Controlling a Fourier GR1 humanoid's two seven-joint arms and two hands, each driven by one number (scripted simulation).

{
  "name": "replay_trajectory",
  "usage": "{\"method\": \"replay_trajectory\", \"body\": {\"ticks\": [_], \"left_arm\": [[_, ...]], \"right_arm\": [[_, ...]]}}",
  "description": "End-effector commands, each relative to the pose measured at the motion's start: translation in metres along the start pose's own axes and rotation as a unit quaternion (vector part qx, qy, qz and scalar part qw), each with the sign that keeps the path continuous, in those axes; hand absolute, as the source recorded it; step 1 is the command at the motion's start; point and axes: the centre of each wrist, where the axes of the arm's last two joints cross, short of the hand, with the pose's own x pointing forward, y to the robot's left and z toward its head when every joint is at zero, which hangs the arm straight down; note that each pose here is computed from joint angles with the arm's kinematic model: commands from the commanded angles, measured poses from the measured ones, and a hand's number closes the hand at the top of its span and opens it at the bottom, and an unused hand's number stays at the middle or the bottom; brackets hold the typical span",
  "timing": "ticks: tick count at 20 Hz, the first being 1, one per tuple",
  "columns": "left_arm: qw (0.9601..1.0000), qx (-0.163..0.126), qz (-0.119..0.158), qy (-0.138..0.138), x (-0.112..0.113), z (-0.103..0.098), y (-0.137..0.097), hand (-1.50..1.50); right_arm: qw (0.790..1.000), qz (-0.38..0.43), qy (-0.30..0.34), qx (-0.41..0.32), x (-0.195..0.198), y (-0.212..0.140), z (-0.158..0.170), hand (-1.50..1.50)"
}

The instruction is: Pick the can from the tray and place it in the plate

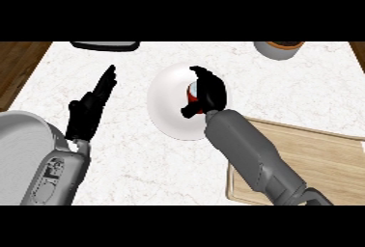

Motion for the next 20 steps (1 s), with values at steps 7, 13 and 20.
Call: {"method": "replay_trajectory", "body": {"ticks": [7,13,20], "left_arm": [[0.9998,0.017,0.004,0.013,0.0,0.004,0.012,0.0],[0.9989,0.041,0.0,0.023,-0.005,-0.003,0.019,0.0],[0.9988,0.045,-0.003,0.02,-0.022,0.024,0.026,0.0]], "right_arm": [[0.973,-0.211,-0.03,-0.094,0.009,-0.022,-0.006,-1.5],[0.949,-0.272,0.006,-0.161,-0.035,-0.013,0.008,-1.5],[0.941,-0.293,0.013,-0.168,-0.114,-0.072,0.018,-1.5]]}}
